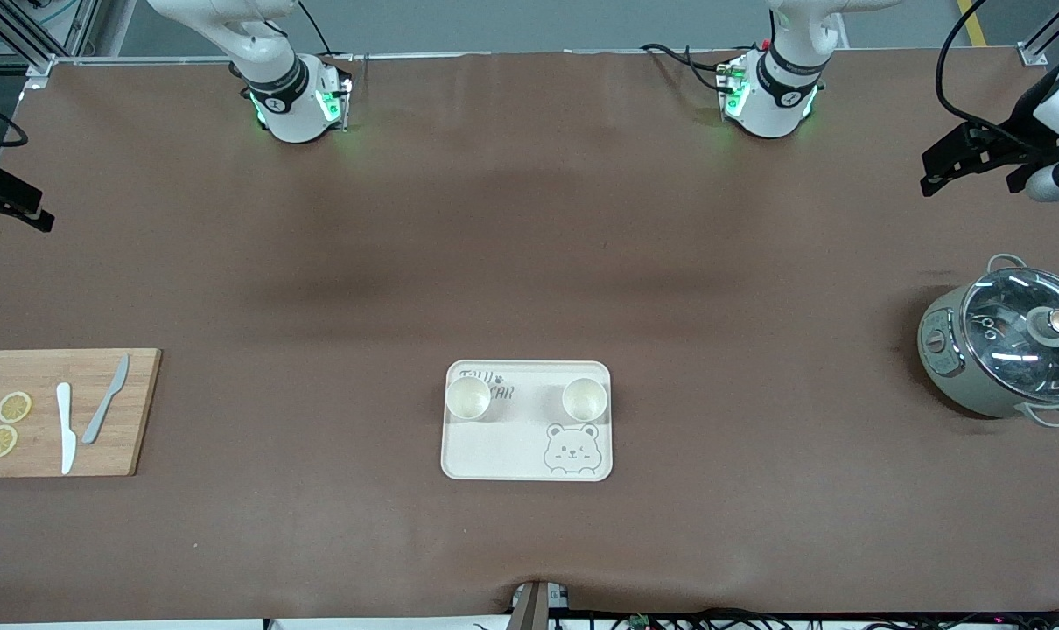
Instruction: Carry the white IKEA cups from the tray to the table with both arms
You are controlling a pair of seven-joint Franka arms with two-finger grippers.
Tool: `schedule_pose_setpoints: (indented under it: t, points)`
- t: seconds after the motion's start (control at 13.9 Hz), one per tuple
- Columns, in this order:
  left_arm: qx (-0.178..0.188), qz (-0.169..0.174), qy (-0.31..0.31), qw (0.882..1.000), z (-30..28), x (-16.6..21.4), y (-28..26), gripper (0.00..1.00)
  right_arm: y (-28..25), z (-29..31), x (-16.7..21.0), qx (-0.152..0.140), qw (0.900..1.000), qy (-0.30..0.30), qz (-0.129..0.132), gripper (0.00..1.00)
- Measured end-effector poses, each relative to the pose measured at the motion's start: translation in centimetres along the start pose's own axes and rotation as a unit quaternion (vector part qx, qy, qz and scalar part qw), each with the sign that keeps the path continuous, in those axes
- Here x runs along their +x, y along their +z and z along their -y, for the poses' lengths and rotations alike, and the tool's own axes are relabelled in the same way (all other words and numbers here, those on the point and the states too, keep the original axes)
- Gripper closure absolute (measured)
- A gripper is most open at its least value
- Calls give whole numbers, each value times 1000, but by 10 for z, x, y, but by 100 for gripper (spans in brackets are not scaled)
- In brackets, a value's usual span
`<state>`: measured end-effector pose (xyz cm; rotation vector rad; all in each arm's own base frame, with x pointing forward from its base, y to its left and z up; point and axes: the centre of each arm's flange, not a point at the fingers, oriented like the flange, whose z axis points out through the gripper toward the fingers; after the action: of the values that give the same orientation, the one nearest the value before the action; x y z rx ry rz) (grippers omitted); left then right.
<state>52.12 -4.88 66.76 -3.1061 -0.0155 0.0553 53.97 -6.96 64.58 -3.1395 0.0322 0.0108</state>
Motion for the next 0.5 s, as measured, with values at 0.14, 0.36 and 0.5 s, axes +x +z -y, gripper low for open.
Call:
schedule_pose_setpoints:
  t: [0.14,0.36,0.5]
  points:
    - [0,2,-2,1000,2,0,0,0,0,0,0,0,1000,0,0,0]
    - [0,3,-5,1000,6,0,0,0,0,0,0,0,1000,0,0,0]
    - [0,4,-4,1000,4,0,1,0,0,0,0,0,1000,0,0,0]
